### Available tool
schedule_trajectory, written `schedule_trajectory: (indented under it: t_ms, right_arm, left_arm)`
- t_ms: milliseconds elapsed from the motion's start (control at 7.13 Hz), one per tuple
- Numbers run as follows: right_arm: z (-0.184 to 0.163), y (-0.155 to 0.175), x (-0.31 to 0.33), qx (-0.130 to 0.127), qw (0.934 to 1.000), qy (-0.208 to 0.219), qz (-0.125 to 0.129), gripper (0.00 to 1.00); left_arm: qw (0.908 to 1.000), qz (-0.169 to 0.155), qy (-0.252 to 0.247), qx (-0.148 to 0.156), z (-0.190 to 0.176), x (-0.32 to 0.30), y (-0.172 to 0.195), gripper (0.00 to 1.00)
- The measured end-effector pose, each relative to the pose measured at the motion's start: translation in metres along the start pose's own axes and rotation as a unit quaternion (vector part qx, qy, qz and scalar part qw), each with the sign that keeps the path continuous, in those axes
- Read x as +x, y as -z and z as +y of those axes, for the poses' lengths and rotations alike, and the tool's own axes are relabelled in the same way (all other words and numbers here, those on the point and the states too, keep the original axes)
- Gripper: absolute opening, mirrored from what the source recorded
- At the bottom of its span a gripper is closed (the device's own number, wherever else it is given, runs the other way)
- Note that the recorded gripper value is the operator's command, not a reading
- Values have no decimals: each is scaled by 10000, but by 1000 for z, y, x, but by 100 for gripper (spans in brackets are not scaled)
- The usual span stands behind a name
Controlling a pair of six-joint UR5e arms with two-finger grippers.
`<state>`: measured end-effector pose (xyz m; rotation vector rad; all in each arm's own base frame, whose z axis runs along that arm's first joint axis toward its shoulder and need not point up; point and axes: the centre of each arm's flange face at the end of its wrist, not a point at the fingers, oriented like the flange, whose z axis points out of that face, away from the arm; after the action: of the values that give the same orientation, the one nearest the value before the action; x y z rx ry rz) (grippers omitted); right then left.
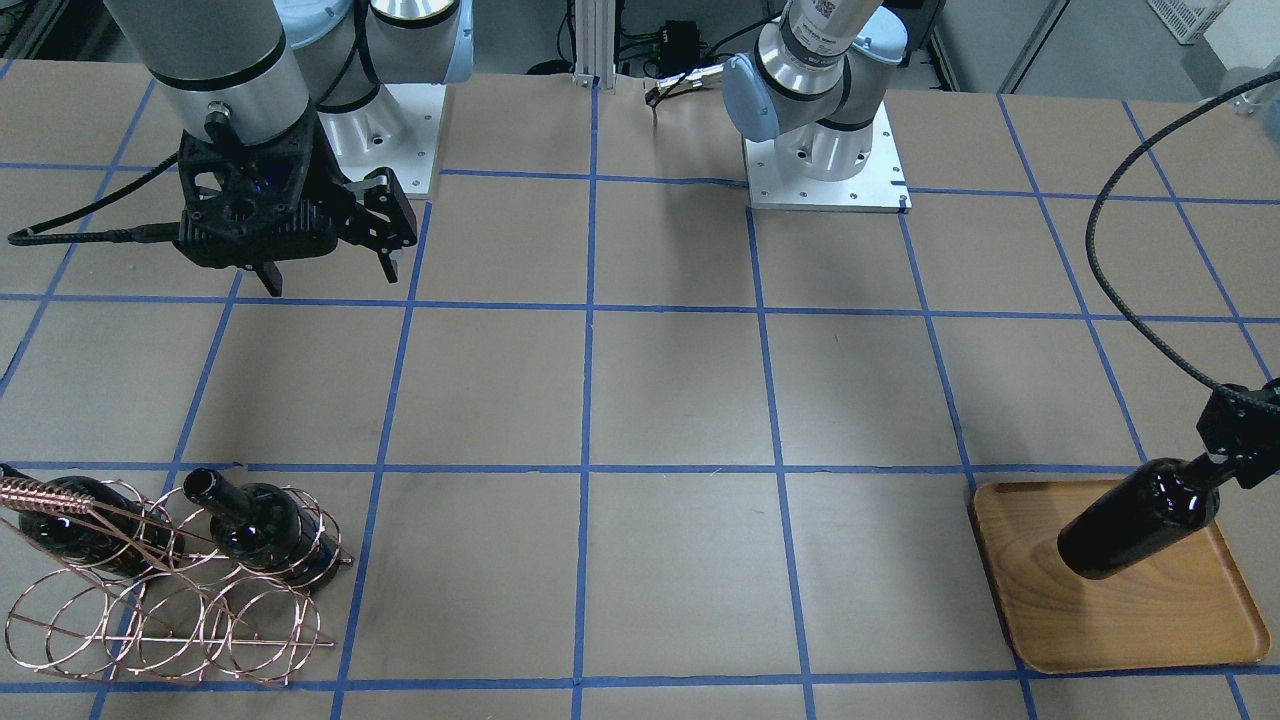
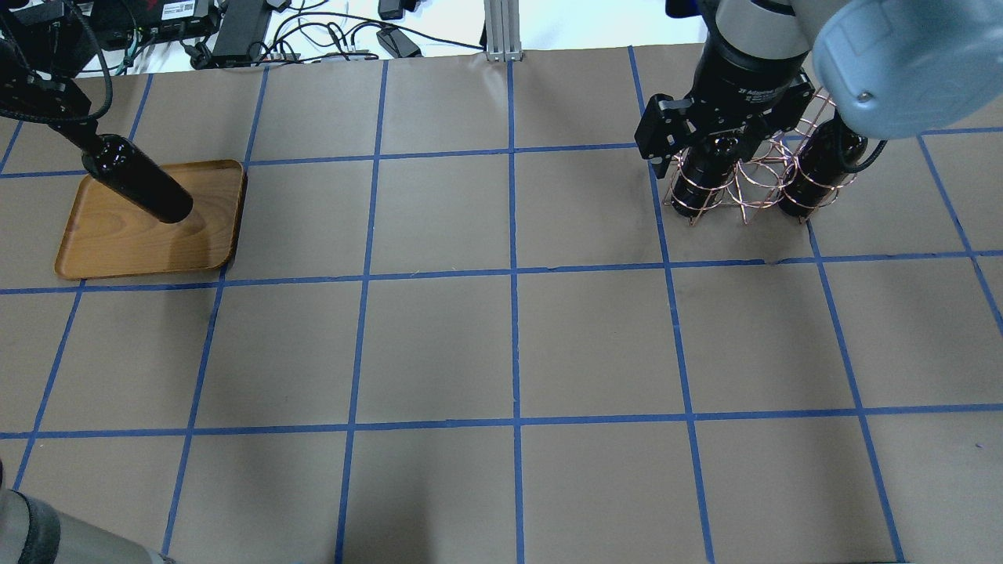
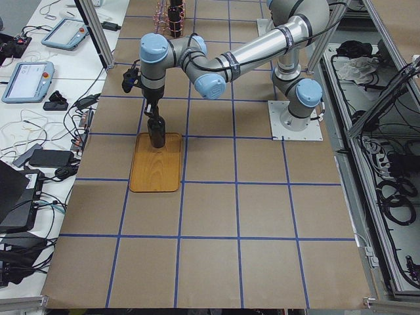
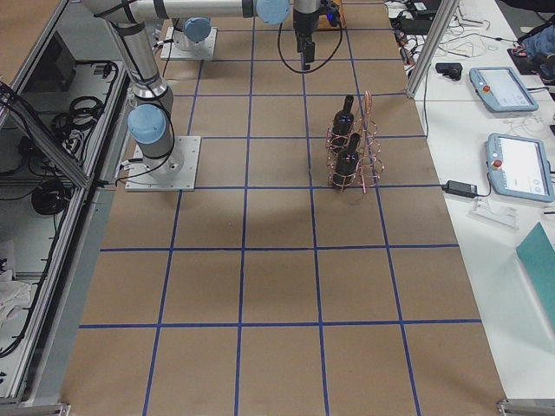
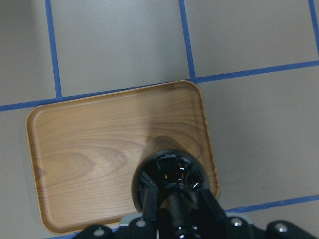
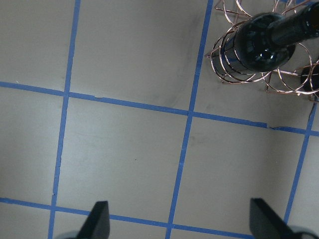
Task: Take wine from basket and place on tray
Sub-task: 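Lower the bottle onto the tray with the left gripper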
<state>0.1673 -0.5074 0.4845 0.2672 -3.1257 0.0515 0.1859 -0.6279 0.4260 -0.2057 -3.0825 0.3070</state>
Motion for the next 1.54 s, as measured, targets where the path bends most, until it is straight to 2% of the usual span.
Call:
schedule_trajectory:
  t_ms: [841, 982, 1402, 1543]
  right_arm:
    - [3, 5, 0, 41, 10000, -31, -5, 100]
    - [6, 10, 0, 85, 10000, -19, -18, 100]
    - [21, 27, -3, 171, 9998, 3, -39, 100]
    - [23, 27, -4, 158, 9999, 5, -41, 100]
  left_arm:
    - [9998, 90, 32, -198, 8, 2, -17, 0]
    - [9998, 93, 21, -202, 8, 1, -20, 32]
    - [9996, 117, 14, -251, 8, -1, -28, 32]
    - [9996, 125, 16, -266, 8, -1, -30, 44]
